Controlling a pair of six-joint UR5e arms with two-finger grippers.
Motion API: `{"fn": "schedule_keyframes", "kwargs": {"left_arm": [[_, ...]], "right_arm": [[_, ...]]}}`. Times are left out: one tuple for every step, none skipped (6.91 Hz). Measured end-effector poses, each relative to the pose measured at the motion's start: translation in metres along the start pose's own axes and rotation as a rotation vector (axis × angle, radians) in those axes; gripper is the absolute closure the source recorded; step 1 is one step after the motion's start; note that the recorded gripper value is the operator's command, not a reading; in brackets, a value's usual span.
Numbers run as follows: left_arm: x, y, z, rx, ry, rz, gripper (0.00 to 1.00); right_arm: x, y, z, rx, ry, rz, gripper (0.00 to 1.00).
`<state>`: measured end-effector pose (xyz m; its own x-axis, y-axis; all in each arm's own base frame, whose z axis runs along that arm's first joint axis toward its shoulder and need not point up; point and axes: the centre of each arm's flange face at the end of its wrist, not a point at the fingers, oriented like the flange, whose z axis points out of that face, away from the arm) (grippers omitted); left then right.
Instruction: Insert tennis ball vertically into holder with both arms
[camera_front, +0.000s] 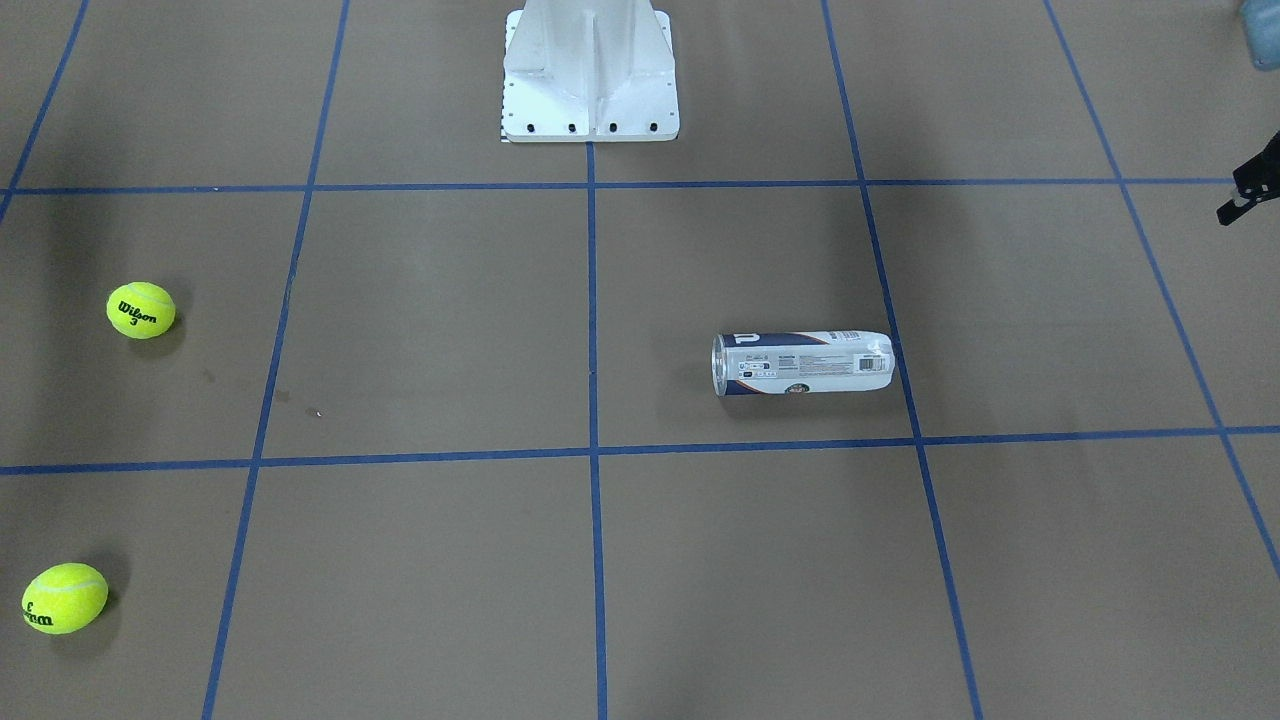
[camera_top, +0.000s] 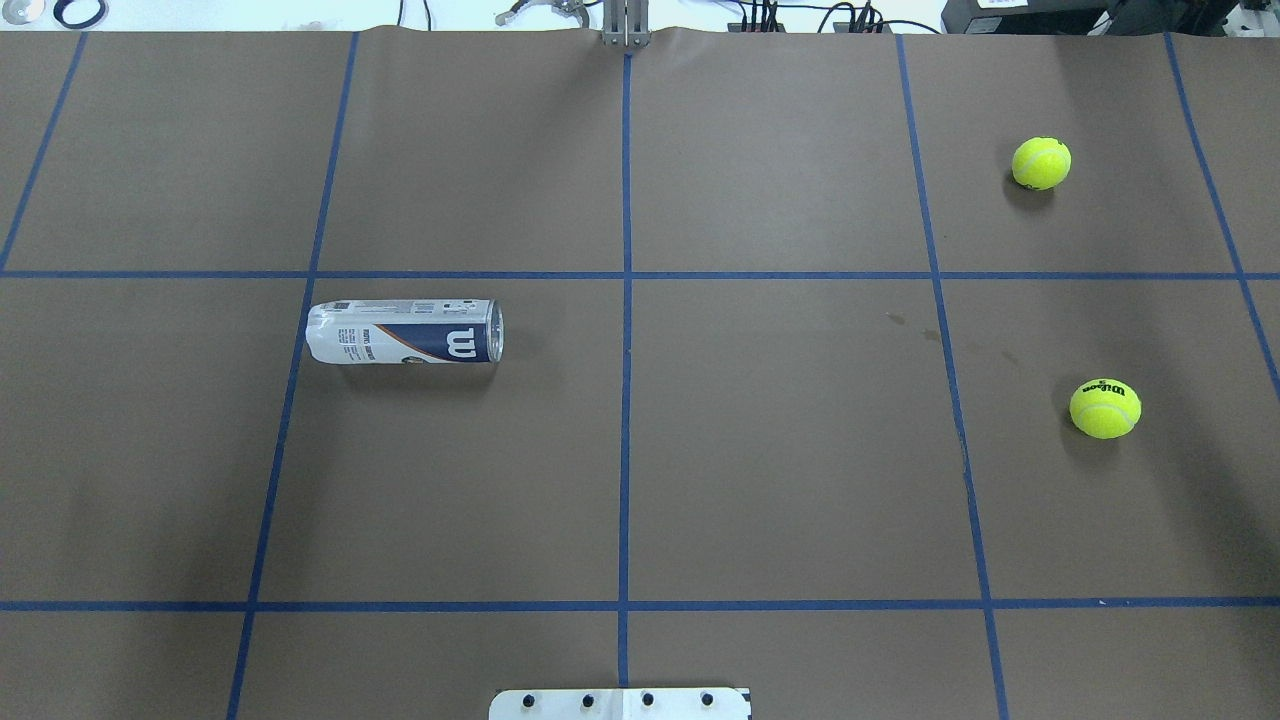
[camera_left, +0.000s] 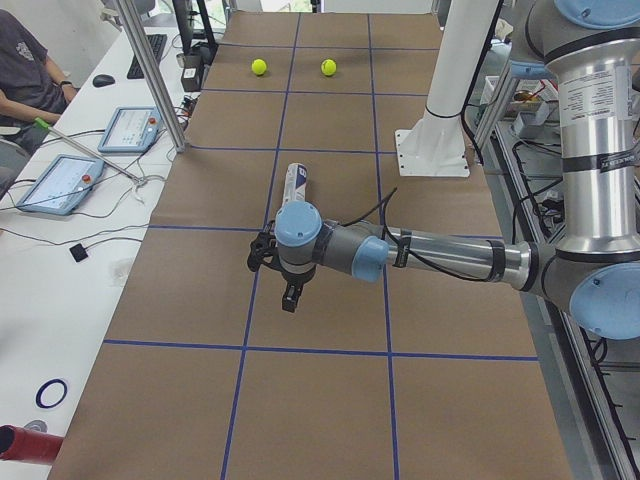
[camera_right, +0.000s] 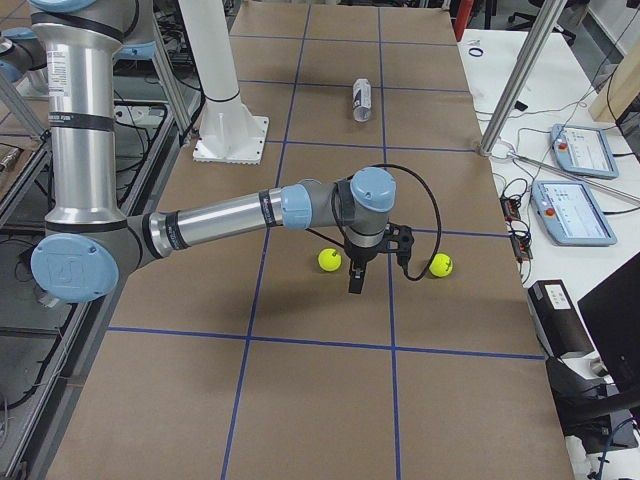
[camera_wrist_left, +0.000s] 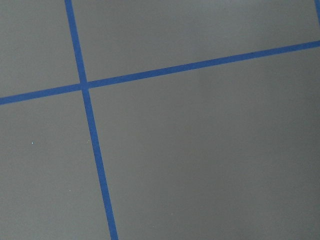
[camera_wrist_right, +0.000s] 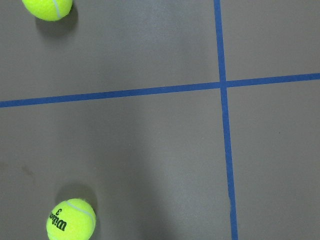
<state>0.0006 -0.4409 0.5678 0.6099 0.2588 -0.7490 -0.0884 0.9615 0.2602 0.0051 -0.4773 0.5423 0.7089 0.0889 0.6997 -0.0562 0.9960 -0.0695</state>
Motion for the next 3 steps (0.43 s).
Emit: {"fn": "schedule_keyframes", "kwargs": {"left_arm": [[0.005, -0.001, -0.004, 0.014, 0.001, 0.020, 0.00], [0.013, 0.000, -0.008, 0.031, 0.020, 0.046, 0.00], [0.019, 0.000, -0.012, 0.044, 0.043, 0.064, 0.00]], "right_arm": [[-0.001, 0.000, 0.000, 0.000, -0.001, -0.003, 0.00], [-0.003, 0.000, -0.001, 0.001, -0.004, -0.005, 0.00], [-0.003, 0.001, -0.001, 0.002, -0.005, -0.007, 0.00]]}}
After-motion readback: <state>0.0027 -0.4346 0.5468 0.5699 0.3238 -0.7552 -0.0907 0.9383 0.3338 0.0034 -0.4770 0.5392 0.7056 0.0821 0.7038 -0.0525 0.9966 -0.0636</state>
